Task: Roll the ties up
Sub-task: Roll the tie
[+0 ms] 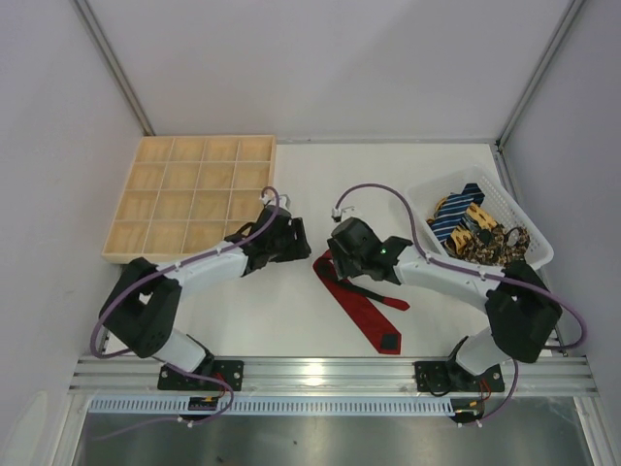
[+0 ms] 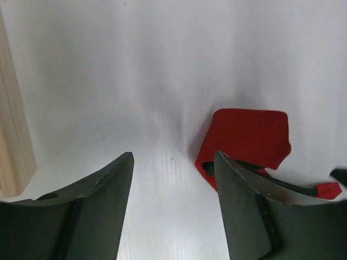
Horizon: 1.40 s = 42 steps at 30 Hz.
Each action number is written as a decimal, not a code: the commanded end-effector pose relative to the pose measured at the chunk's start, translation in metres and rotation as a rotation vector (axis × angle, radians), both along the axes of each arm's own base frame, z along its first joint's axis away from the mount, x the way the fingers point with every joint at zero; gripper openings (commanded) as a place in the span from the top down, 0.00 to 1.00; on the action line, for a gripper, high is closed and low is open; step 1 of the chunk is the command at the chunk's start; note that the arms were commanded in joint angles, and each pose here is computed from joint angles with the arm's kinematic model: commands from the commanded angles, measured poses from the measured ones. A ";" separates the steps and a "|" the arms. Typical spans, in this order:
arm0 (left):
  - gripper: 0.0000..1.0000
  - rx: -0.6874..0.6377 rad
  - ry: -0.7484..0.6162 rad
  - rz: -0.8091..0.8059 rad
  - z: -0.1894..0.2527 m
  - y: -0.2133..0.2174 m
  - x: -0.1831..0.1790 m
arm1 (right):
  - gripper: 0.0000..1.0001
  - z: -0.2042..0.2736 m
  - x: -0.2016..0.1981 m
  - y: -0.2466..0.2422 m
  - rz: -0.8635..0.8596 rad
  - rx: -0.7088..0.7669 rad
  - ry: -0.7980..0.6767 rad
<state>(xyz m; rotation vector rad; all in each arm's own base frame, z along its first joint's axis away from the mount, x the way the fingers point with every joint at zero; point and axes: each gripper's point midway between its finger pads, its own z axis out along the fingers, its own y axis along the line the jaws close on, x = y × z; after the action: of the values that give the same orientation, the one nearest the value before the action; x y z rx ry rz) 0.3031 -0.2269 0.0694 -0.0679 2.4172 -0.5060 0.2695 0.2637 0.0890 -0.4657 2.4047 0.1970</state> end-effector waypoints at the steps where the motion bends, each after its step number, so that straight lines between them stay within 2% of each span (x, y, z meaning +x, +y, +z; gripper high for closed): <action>1: 0.34 -0.047 -0.074 -0.025 0.030 -0.019 0.028 | 0.41 0.008 -0.041 -0.007 -0.082 0.110 0.089; 4: 0.34 -0.035 -0.061 -0.052 0.027 -0.028 0.038 | 0.48 -0.007 -0.075 -0.026 -0.140 0.145 0.193; 6: 0.35 -0.036 -0.048 -0.077 0.021 -0.036 0.045 | 0.60 -0.016 -0.093 -0.037 -0.170 0.170 0.236; 9: 0.36 -0.064 -0.006 -0.143 0.010 -0.054 0.048 | 0.72 -0.020 -0.112 -0.042 -0.168 0.232 0.279; 10: 0.37 -0.079 0.000 -0.171 0.009 -0.061 0.049 | 0.80 -0.032 -0.120 -0.047 -0.172 0.229 0.300; 14: 0.39 -0.121 0.035 -0.237 0.000 -0.080 0.051 | 0.94 -0.055 -0.136 -0.062 -0.222 0.220 0.349; 20: 0.44 -0.160 0.066 -0.299 -0.009 -0.092 0.036 | 0.97 -0.069 -0.143 -0.070 -0.250 0.202 0.365; 26: 0.48 -0.173 0.119 -0.303 -0.024 -0.086 0.013 | 0.97 -0.075 -0.120 -0.088 -0.298 0.069 0.273; 31: 0.49 -0.143 0.160 -0.260 -0.038 -0.066 -0.011 | 0.97 -0.075 -0.093 -0.092 -0.326 0.038 0.231; 36: 0.50 -0.164 0.128 -0.190 -0.030 -0.043 -0.032 | 0.98 -0.065 -0.049 -0.108 -0.332 -0.031 0.138; 42: 0.49 -0.189 0.101 -0.112 -0.017 -0.026 -0.059 | 0.96 -0.036 0.006 -0.097 -0.240 -0.070 0.027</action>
<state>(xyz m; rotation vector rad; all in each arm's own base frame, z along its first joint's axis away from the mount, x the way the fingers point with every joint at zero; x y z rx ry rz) 0.2458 -0.2520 0.0329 0.0331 2.5483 -0.7800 0.2349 0.1559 0.0225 -0.0761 2.6148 0.0439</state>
